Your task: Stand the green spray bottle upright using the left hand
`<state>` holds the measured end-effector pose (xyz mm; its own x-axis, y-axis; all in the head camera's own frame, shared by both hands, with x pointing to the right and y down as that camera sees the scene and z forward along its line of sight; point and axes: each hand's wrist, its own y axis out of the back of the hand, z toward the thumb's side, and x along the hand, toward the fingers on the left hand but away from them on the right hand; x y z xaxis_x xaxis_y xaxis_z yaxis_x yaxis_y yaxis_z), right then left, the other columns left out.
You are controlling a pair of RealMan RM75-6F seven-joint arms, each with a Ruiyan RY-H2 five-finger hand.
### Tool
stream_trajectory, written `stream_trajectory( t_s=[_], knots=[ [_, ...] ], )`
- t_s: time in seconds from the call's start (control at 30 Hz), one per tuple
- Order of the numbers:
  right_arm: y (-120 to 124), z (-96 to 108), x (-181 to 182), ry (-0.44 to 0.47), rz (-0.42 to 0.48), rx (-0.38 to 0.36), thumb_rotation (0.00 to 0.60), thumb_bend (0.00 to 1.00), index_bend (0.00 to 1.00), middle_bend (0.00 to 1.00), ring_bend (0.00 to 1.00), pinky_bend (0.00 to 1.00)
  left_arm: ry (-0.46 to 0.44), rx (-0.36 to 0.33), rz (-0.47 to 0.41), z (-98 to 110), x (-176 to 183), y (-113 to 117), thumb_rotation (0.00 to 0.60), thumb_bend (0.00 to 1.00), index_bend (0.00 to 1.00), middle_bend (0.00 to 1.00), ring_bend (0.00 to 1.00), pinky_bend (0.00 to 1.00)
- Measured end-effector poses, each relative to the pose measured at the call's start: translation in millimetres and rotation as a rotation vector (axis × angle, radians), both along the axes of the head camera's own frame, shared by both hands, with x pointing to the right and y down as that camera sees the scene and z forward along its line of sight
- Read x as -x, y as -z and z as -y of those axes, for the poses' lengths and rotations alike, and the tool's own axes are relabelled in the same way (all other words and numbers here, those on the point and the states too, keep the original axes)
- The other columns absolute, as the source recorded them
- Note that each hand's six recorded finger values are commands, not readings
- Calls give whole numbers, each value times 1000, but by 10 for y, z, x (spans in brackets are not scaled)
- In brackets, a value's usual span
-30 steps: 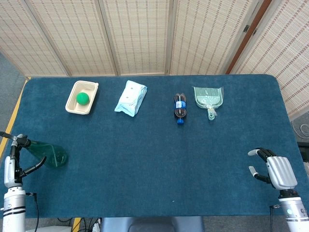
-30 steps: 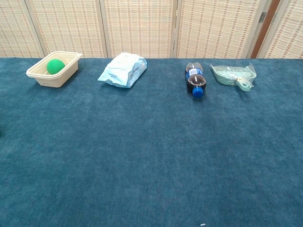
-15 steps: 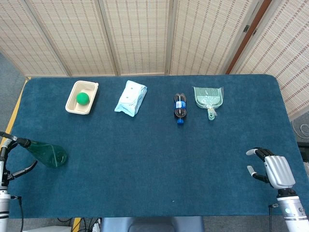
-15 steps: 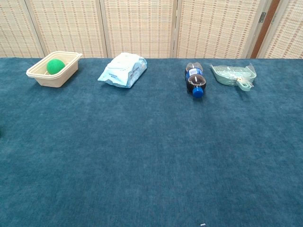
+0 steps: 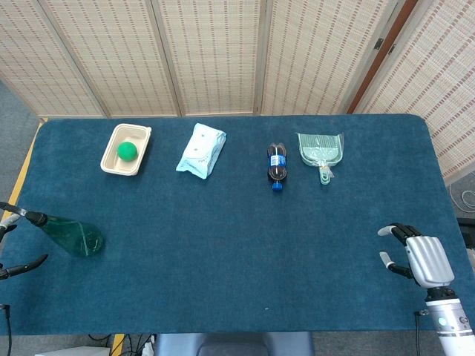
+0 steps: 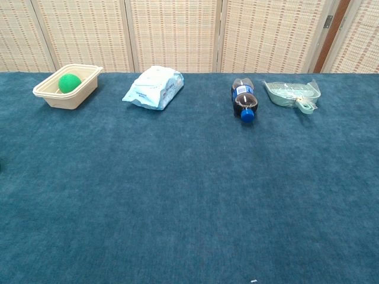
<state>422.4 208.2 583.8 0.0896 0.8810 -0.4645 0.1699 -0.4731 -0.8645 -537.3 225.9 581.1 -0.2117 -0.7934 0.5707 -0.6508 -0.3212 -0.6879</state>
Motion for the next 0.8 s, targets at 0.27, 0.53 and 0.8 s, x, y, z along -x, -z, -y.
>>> stream_trajectory(
  t_s=[0.27,0.53,0.8],
  knots=[
    [101,71,12,17,-25,-21,600,241,417,405,380,806,-156,35,177,59,37,40,600,467,146,124,138,48],
    [173,112,3,29,-52,-28,600,241,417,405,380,807,-305,15,409,130,89,57,600,533,271,184,140,66],
    [213,126,21,37,-62,-30,600,241,417,405,380,806,-454,-66,603,199,73,31,600,537,424,292,221,141]
  ],
)
